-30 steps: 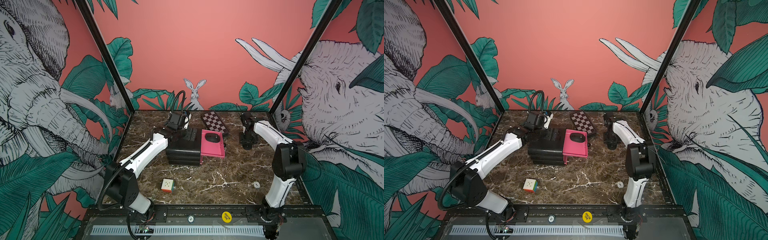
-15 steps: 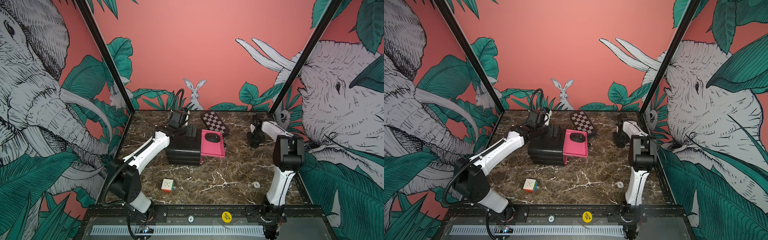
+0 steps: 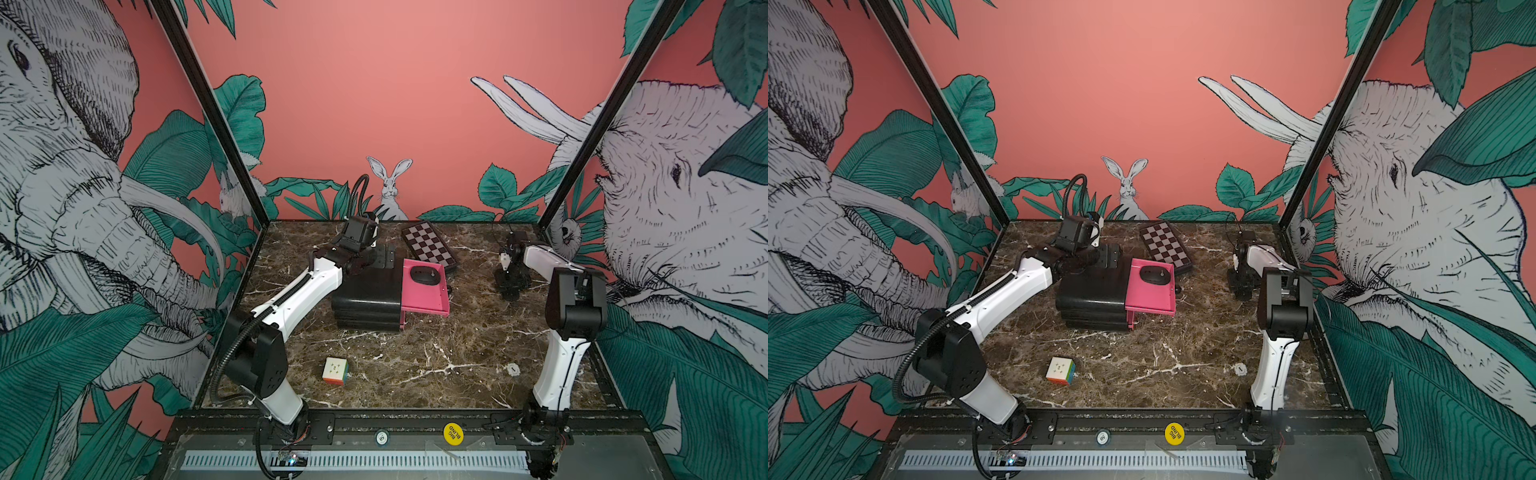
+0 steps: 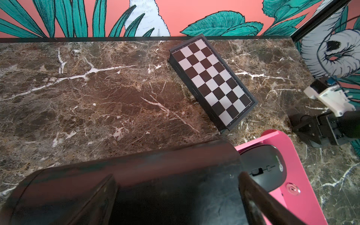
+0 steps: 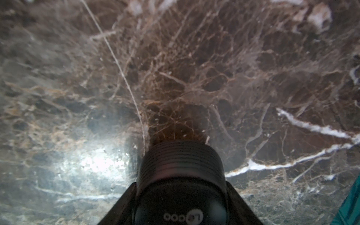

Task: Take the mice out of the drawer
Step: Place the mouse at the center of the board.

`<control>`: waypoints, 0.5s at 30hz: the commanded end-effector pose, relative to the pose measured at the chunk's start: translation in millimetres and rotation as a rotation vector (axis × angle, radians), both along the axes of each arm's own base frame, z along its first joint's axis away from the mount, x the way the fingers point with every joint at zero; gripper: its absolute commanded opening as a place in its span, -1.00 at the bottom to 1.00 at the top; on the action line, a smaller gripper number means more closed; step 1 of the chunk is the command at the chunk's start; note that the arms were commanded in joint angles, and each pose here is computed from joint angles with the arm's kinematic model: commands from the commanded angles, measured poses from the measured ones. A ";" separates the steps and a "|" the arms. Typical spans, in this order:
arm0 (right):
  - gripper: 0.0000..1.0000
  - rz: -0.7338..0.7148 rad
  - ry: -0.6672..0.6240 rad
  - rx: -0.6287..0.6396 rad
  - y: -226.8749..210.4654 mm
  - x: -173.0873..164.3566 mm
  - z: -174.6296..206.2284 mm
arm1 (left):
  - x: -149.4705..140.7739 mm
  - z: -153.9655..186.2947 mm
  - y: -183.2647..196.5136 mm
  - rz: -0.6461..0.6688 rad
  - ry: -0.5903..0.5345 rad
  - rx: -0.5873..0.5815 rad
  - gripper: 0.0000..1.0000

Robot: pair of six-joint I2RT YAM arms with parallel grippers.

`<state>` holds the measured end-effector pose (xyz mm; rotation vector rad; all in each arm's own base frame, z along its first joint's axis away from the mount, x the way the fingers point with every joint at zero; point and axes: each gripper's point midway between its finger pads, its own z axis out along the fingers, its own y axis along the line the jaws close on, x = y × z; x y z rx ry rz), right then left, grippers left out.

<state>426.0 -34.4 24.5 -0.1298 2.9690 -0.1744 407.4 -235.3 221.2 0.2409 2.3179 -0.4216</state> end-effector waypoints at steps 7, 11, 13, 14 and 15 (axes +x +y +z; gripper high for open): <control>0.43 -0.076 0.014 -0.015 -7.3 -13.8 2.0 | -13.6 -15.0 4.6 0.008 0.090 0.008 0.98; 0.46 -0.194 -0.075 -0.042 -15.9 -5.7 46.7 | -15.0 -10.6 2.1 -0.013 0.084 0.003 0.98; 0.46 -0.331 -0.123 -0.022 -17.1 -7.5 75.7 | -16.4 -7.6 0.1 -0.029 0.082 0.002 0.99; 0.46 -0.402 -0.152 0.002 -14.6 -10.4 90.3 | -16.2 -5.3 0.1 -0.033 0.078 0.002 0.99; 0.46 -0.458 -0.181 0.028 -10.7 -13.9 102.9 | -16.9 -2.7 0.6 -0.034 0.074 0.001 0.99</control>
